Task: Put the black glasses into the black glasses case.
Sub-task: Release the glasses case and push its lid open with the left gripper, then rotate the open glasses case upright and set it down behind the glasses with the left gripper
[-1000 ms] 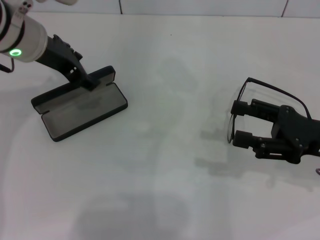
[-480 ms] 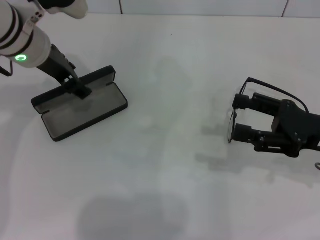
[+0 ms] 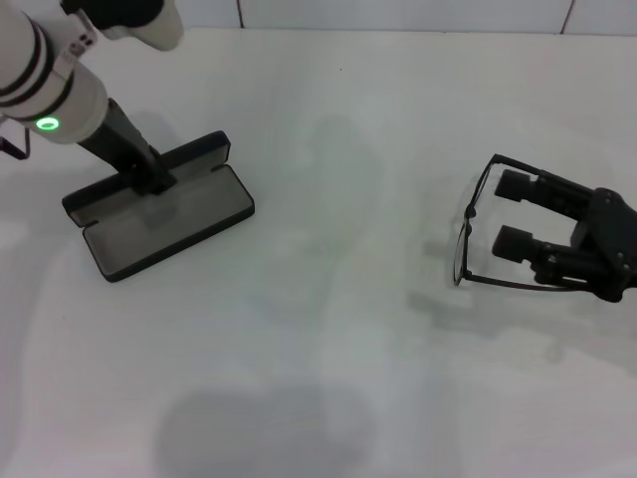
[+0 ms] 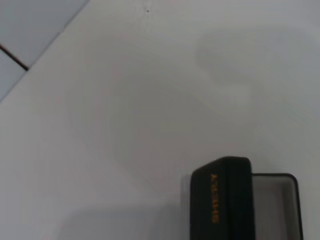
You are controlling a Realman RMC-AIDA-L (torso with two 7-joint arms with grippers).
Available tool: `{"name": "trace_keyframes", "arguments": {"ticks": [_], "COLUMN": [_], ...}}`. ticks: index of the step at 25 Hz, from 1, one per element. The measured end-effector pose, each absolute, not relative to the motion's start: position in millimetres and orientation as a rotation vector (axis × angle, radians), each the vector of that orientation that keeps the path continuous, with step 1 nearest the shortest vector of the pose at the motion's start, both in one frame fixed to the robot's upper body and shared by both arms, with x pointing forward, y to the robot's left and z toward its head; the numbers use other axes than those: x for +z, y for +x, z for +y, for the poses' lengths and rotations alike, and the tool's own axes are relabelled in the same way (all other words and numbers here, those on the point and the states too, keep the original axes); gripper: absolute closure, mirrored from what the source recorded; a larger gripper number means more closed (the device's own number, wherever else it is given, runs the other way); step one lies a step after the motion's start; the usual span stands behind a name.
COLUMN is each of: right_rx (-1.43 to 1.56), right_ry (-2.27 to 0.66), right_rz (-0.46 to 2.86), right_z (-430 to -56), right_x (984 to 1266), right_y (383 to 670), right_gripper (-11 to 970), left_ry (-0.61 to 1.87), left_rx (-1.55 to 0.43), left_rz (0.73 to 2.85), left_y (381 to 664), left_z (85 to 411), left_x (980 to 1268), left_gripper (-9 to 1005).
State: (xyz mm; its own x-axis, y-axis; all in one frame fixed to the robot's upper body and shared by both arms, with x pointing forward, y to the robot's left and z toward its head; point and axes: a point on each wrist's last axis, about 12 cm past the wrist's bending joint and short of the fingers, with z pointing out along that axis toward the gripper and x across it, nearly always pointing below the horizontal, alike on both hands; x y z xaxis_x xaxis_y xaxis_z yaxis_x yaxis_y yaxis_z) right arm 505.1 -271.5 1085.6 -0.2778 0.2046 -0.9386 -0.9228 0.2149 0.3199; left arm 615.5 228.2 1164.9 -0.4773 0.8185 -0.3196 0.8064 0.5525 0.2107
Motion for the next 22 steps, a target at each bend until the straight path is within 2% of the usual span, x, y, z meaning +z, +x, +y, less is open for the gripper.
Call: {"name": "trace_keyframes", "arguments": {"ticks": [9,22], "right_rx": [1.309,1.312], "right_ry": [-0.735,-0.718], "right_rz": [1.402,1.384], "right_z": [-273.0,-275.7], "right_x": [1085.1,1084.1], "right_y": [503.7,497.9], "right_gripper": [106,106], "left_ry": [1.36,1.359], "left_rx": [0.049,0.061], "left_rz": [2.411,2.387], "left_y": [614.3,612.6], "left_z": [223.8,221.2], "left_x": [1161.3,1166.3], "left_gripper": [726,761]}}
